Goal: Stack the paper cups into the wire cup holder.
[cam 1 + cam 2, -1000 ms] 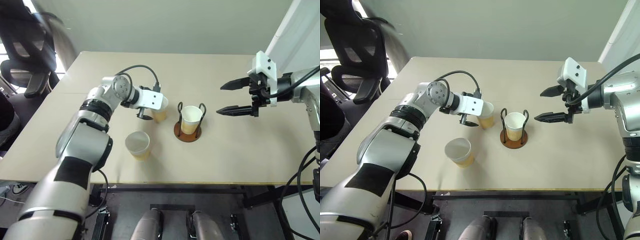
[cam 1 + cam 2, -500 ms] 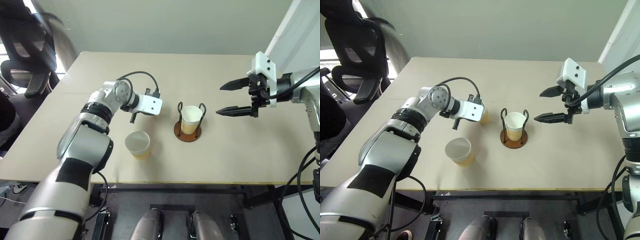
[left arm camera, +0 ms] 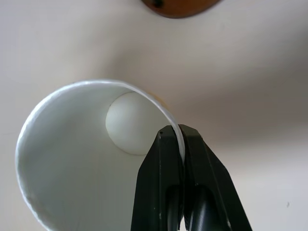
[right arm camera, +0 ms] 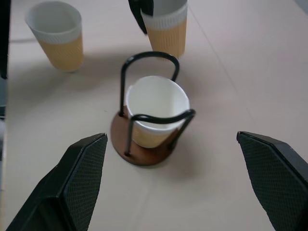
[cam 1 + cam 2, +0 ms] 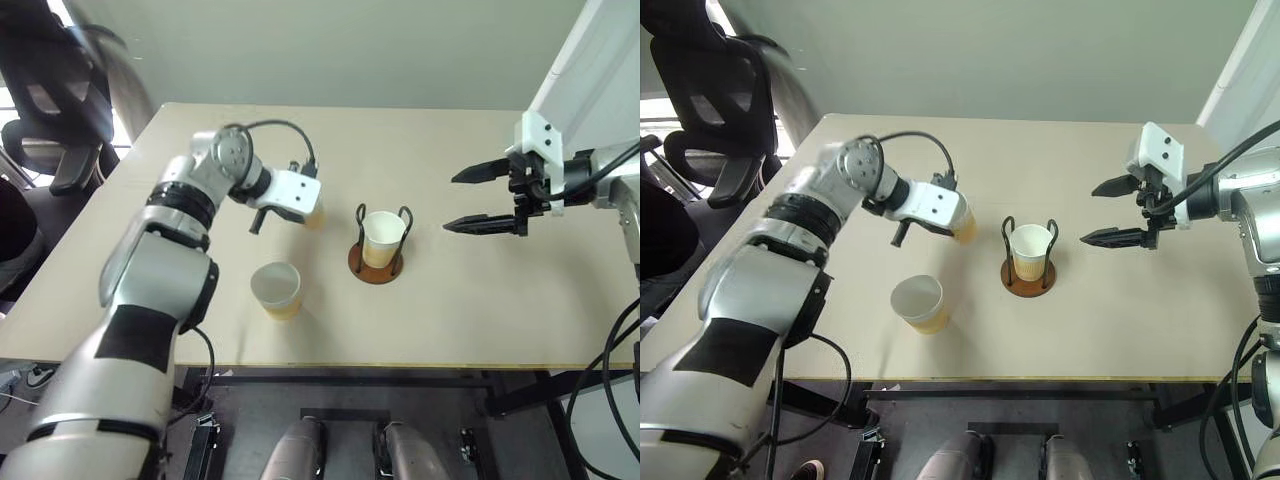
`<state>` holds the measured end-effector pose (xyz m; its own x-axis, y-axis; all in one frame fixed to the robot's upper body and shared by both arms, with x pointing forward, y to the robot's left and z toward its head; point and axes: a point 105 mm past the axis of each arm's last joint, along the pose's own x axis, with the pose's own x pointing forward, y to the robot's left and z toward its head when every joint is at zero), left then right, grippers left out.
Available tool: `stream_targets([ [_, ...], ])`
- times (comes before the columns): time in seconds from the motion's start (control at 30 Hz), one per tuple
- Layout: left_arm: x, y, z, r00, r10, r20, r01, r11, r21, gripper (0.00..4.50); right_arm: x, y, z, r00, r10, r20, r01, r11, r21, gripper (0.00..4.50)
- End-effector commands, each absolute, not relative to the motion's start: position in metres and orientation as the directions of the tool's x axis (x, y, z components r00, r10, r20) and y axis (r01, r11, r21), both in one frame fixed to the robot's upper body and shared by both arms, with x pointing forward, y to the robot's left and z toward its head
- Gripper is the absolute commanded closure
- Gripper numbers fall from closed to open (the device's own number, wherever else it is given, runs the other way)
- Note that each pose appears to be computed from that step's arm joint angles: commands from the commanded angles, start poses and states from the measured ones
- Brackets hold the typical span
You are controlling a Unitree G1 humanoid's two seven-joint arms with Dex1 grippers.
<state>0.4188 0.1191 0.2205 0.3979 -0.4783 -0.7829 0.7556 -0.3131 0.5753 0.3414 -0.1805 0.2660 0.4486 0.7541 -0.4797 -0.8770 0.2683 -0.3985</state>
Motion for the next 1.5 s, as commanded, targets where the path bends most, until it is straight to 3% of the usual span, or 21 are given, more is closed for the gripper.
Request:
stream_targets([
  [0.03,0.415,0.11,0.253,0.39,-0.552,-0.737,0.751,-0.272,0.602,4.46,0.343,-0.184,0.278,0.471,0.769,-0.433,-0.849,0.263,-0.458,0.04],
  [0.17,0.405,0.093,0.278,0.314,-0.667,-0.675,0.785,-0.218,0.58,4.46,0.348,-0.191,0.276,0.478,0.775,-0.413,-0.846,0.279,-0.455,0.04],
  [0.43,0.39,0.077,0.307,0.226,-0.715,-0.661,0.783,-0.271,0.561,4.46,0.338,-0.193,0.267,0.442,0.8,-0.405,-0.849,0.227,-0.477,0.04],
  [1.13,0.381,0.049,0.314,0.153,-0.739,-0.656,0.778,-0.319,0.541,4.46,0.311,-0.201,0.244,0.38,0.817,-0.435,-0.856,0.133,-0.5,0.04],
  [1.5,0.369,0.03,0.311,0.07,-0.726,-0.684,0.772,-0.394,0.498,4.46,0.312,-0.202,0.246,0.38,0.817,-0.434,-0.854,0.129,-0.504,0.04],
])
